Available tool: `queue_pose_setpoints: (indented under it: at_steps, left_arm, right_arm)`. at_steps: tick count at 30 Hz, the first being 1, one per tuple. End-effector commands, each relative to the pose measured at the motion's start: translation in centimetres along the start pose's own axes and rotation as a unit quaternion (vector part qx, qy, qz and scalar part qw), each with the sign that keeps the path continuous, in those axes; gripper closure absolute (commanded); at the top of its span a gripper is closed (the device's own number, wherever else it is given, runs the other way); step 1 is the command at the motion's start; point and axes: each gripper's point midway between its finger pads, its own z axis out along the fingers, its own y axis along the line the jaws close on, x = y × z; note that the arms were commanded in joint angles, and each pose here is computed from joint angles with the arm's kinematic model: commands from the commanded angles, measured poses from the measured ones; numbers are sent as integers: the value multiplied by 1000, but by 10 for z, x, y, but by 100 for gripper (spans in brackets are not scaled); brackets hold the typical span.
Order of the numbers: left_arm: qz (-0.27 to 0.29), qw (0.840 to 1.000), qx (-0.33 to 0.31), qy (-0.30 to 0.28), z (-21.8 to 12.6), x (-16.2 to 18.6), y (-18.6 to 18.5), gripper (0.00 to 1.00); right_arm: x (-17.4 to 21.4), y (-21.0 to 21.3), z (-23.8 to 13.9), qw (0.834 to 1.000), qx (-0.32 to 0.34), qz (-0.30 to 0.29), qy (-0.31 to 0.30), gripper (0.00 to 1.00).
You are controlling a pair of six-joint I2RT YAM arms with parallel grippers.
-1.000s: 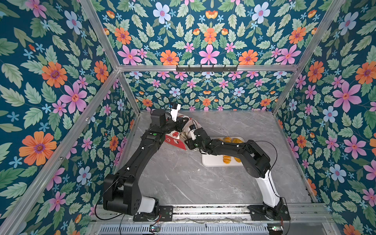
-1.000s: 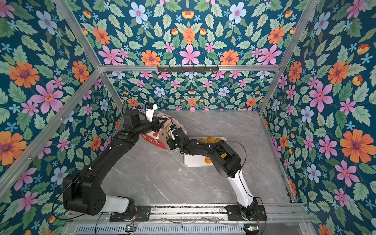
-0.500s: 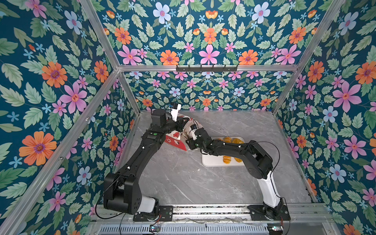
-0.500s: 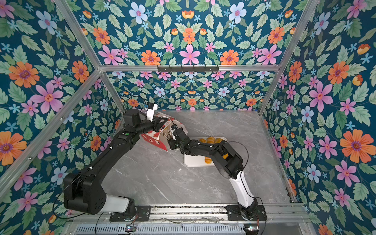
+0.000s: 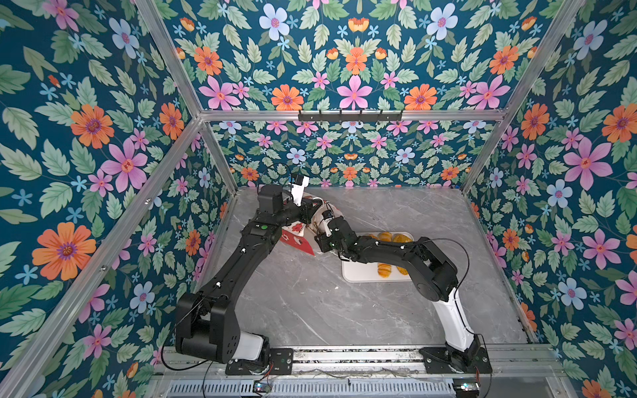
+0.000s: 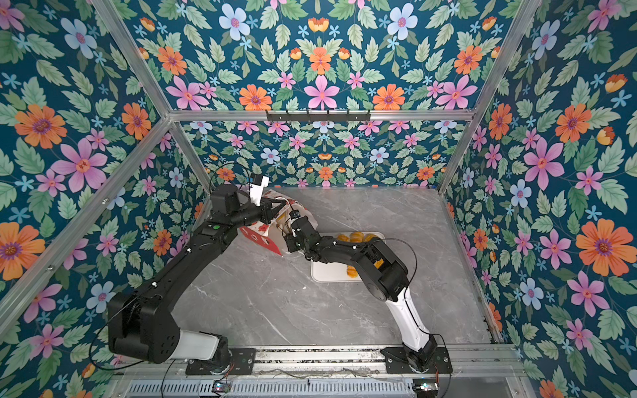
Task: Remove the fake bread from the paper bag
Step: 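Align the open tongs around the larger yellow ring bread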
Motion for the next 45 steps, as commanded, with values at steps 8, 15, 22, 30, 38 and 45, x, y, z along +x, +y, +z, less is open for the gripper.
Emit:
queue_pose_setpoints:
  at_steps: [8,15,22,30,38,45]
  left_arm:
    - [9,1000,6,-14,0,-8,-4,100]
    - [11,1000,12,-15,-1,-8,-8,100]
    - [14,1000,15,-16,-3,-8,-11,100]
    - [15,1000,20,-16,-4,-8,-14,100]
    - [18,999,23,-17,-3,-10,-17,100]
    - [19,999,20,-16,-3,-9,-16,100]
  right_arm:
    - [-10,6,-13,999,-11,15,-26,61]
    - [-10,-1,-6,1000,2,13,-24,61]
    - [-16,-4,9,1000,-1,17,-20,61]
    - [-16,-8,28,1000,2,25,-13,69]
    - [-18,-11,30,999,7,33,-16,78]
    - [-20,-10,25,999,1,32,-24,83]
